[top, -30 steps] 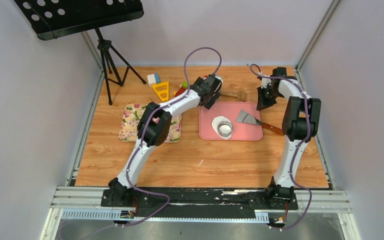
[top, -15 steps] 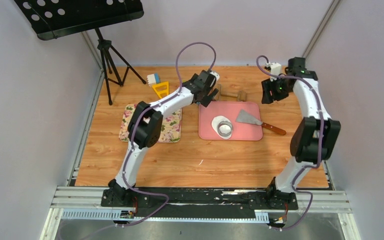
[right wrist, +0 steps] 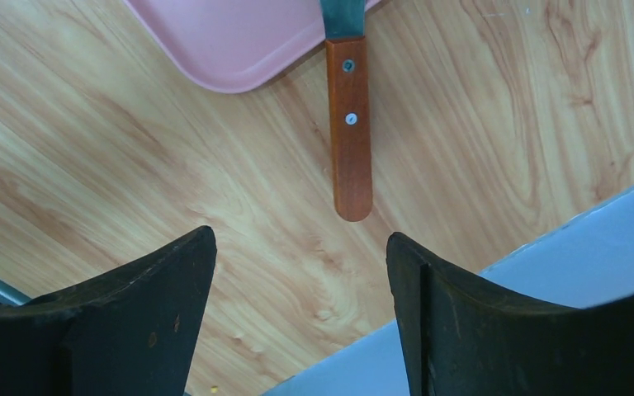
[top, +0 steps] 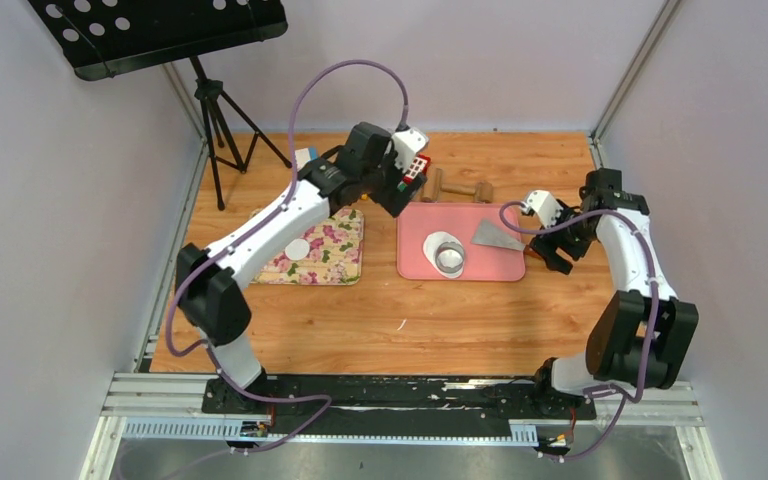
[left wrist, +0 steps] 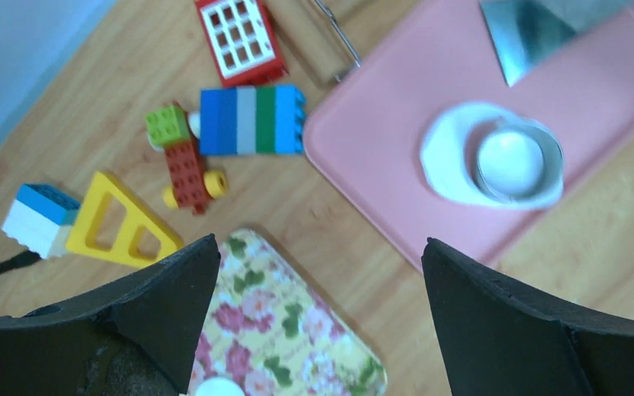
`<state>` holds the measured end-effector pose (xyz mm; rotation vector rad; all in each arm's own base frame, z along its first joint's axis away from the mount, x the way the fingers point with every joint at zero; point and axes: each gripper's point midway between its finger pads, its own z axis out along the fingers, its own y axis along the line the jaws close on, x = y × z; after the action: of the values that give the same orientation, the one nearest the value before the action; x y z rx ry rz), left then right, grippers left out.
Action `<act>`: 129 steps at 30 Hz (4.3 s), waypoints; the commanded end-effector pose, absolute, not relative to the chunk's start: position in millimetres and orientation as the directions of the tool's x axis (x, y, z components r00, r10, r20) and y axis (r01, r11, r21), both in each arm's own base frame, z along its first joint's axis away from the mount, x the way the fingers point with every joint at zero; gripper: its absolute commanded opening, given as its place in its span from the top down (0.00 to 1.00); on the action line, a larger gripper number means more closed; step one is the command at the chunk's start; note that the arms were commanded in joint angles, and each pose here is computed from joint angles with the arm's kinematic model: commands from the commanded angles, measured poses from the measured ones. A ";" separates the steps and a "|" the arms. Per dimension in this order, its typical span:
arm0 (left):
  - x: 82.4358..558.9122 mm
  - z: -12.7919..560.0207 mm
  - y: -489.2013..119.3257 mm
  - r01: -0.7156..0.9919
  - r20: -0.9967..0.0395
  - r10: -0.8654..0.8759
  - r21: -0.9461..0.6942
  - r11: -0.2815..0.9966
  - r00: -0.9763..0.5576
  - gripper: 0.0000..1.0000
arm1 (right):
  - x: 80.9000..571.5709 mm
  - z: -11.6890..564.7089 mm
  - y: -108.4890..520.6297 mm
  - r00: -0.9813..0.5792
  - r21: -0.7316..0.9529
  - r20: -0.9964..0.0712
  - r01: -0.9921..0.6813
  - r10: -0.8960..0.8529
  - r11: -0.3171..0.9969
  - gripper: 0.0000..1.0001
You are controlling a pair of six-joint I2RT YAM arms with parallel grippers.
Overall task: Roll out the dumpling wrappers from the dough
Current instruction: Pick up the spatula from the work surface, then remove the dumpling wrapper from the work surface.
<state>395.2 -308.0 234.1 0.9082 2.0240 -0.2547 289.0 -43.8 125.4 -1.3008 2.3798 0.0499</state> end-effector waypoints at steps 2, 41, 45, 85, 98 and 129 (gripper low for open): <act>331.3 204.3 -279.9 0.837 -0.706 0.644 0.134 0.530 -0.295 0.00 | 322.4 121.6 -51.9 -0.339 -0.183 -0.338 -0.891 -0.878 0.415 0.25; 305.4 185.1 -250.2 0.837 -0.729 0.599 0.069 0.544 -0.330 0.00 | 322.4 90.5 -68.8 -0.476 -0.076 -0.182 -0.866 -0.861 0.495 1.00; 306.2 184.4 -249.6 0.834 -0.730 0.599 0.074 0.547 -0.328 0.00 | 303.6 95.8 -62.7 -0.470 -0.108 -0.144 -0.867 -0.871 0.486 1.00; 300.2 187.6 -263.3 0.851 -0.758 0.557 0.005 0.525 -0.340 0.00 | 271.2 44.0 -13.5 -0.601 0.015 -0.368 -0.767 -0.709 0.642 1.00; 299.8 185.4 -260.4 0.850 -0.757 0.563 0.021 0.527 -0.331 0.00 | 264.8 34.3 7.7 -0.595 0.119 -0.460 -0.777 -0.659 0.618 1.00; 302.0 182.6 -257.6 0.845 -0.750 0.572 0.034 0.534 -0.332 0.00 | 272.0 35.8 14.1 -0.586 0.232 -0.480 -0.802 -0.653 0.550 1.00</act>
<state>300.1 -255.8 170.5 1.1571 2.0886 -0.4697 262.3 10.5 27.9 -1.1730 2.5176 0.5742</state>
